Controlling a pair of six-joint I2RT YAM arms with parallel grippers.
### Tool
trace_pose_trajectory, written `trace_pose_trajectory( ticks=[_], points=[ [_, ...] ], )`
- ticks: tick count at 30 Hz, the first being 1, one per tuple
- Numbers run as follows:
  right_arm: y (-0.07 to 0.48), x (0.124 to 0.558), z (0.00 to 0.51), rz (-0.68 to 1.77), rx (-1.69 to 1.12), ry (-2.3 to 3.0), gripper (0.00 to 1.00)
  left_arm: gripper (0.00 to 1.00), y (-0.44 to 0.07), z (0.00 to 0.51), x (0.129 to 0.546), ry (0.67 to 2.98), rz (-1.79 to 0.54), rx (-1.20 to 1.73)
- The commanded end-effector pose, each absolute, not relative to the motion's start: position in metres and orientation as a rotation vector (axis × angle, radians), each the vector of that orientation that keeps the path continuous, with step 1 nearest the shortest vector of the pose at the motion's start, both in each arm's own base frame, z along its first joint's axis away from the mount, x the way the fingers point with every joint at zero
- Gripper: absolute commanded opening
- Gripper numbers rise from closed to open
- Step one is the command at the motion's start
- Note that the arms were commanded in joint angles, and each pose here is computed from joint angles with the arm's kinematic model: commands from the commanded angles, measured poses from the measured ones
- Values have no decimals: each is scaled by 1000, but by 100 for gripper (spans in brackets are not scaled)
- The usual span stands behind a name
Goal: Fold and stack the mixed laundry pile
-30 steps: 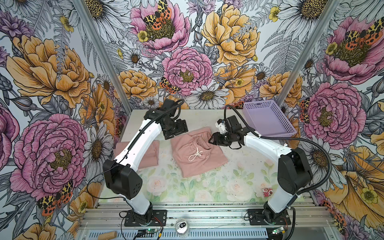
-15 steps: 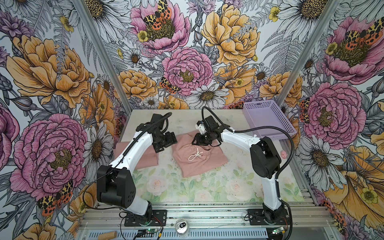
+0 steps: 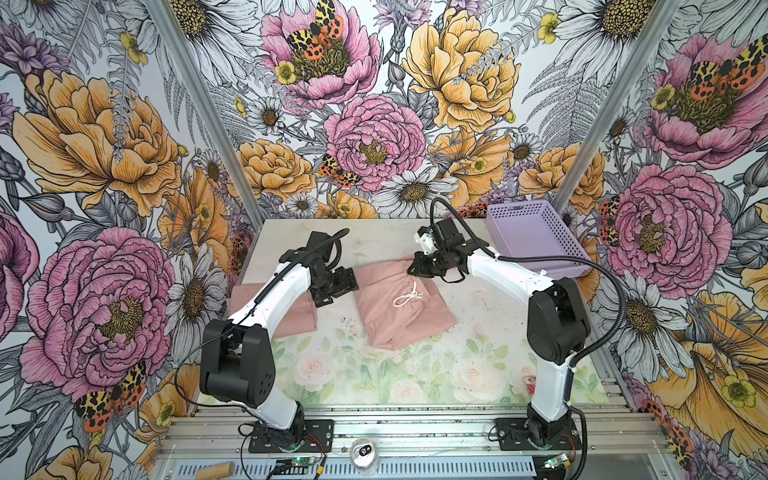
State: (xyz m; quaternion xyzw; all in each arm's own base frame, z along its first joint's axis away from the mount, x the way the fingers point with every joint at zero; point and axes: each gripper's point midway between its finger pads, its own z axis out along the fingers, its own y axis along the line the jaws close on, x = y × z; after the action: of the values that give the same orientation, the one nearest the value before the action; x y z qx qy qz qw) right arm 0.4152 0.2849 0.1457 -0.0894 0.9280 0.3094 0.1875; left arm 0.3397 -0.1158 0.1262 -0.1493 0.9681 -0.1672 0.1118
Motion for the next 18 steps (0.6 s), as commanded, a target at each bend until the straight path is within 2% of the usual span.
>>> trace_pose_trajectory(
  ticks=[1, 7, 14, 17, 18],
  points=[
    [263, 412, 131, 836, -255, 2655, 0, 89, -131, 125, 348, 2847, -519, -343],
    [253, 418, 90, 831, -241, 2743, 0, 89, -154, 109, 356, 2900, -508, -257],
    [208, 430, 60, 477, -195, 2772, 0, 89, -186, 102, 359, 2928, -513, -163],
    [196, 437, 61, 408, -180, 2758, 0, 89, -199, 102, 354, 2936, -524, -115],
    [194, 438, 61, 406, -177, 2758, 2, 89, -203, 88, 351, 2975, -510, -106]
  ],
)
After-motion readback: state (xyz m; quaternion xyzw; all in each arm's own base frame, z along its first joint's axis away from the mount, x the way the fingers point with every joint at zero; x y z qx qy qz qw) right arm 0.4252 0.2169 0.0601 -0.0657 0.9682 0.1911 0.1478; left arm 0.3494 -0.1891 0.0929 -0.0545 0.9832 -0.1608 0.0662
